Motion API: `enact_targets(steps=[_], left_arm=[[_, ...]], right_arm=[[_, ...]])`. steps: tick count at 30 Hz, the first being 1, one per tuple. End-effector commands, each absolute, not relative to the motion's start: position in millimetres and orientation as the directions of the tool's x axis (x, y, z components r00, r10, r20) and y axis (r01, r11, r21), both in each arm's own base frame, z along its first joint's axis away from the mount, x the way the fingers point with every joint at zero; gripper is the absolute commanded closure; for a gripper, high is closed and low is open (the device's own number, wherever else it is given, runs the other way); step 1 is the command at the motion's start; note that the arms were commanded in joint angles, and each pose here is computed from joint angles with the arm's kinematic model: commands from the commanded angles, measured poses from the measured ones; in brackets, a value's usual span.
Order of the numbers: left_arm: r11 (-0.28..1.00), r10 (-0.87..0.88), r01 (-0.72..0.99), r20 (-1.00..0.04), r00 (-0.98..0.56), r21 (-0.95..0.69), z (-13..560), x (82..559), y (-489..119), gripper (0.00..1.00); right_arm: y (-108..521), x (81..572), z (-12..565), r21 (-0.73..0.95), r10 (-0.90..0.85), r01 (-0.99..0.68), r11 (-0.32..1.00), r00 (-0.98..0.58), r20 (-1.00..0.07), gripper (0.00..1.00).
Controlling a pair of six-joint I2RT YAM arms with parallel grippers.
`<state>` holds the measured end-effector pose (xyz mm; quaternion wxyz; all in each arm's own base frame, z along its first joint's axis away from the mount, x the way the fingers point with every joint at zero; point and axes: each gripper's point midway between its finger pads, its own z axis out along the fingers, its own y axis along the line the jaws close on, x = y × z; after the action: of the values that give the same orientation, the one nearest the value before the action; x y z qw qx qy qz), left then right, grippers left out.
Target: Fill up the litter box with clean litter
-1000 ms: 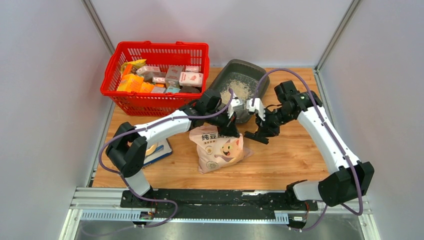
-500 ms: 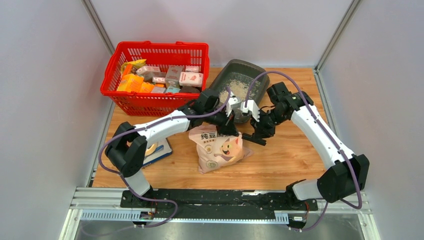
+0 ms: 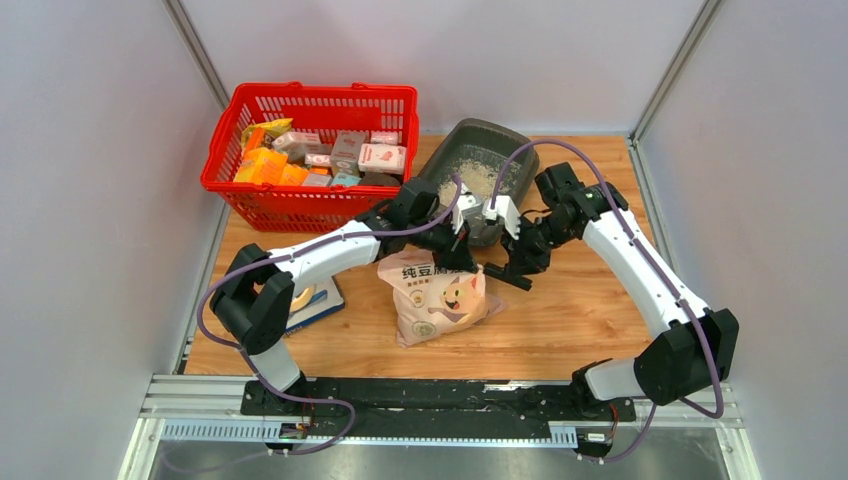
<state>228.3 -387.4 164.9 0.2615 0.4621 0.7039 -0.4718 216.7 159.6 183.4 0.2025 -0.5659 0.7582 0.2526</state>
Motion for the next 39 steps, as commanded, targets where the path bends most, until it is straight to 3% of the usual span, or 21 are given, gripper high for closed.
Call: enact_targets(steps=[1,11,14,17,20,21,25,39], left_arm=[[0.072,0.343,0.931,-0.868,-0.359,-0.357,198,228,-393,1.0],[0.056,0.337,0.932,-0.872,-0.355,-0.358,201,225,-393,1.0],[0.039,0.333,0.93,-0.873,-0.357,-0.366,204,223,-393,0.96],[0.047,0.33,0.927,-0.87,-0.366,-0.372,204,225,-391,0.89],[0.056,0.323,0.921,-0.866,-0.382,-0.385,206,226,-386,0.77],[0.066,0.315,0.92,-0.866,-0.387,-0.387,208,229,-382,0.68],[0.076,0.31,0.915,-0.862,-0.4,-0.397,209,230,-370,0.59],[0.038,0.454,0.95,-0.842,-0.292,-0.309,191,198,-318,0.59]], right_arm=[[167,233,199,0.101,-0.725,-0.961,0.258,-0.262,-0.638,1.0],[179,229,192,0.129,-0.709,-0.968,0.217,-0.247,-0.66,1.0],[183,230,188,0.143,-0.711,-0.969,0.204,-0.246,-0.659,1.0],[184,230,185,0.146,-0.722,-0.971,0.189,-0.238,-0.65,1.0],[186,226,183,0.165,-0.725,-0.972,0.167,-0.235,-0.648,1.0],[186,225,183,0.168,-0.724,-0.972,0.165,-0.235,-0.648,1.0],[188,224,183,0.178,-0.725,-0.971,0.16,-0.238,-0.646,1.0],[193,223,198,0.115,-0.754,-0.989,0.091,-0.144,-0.641,1.0]])
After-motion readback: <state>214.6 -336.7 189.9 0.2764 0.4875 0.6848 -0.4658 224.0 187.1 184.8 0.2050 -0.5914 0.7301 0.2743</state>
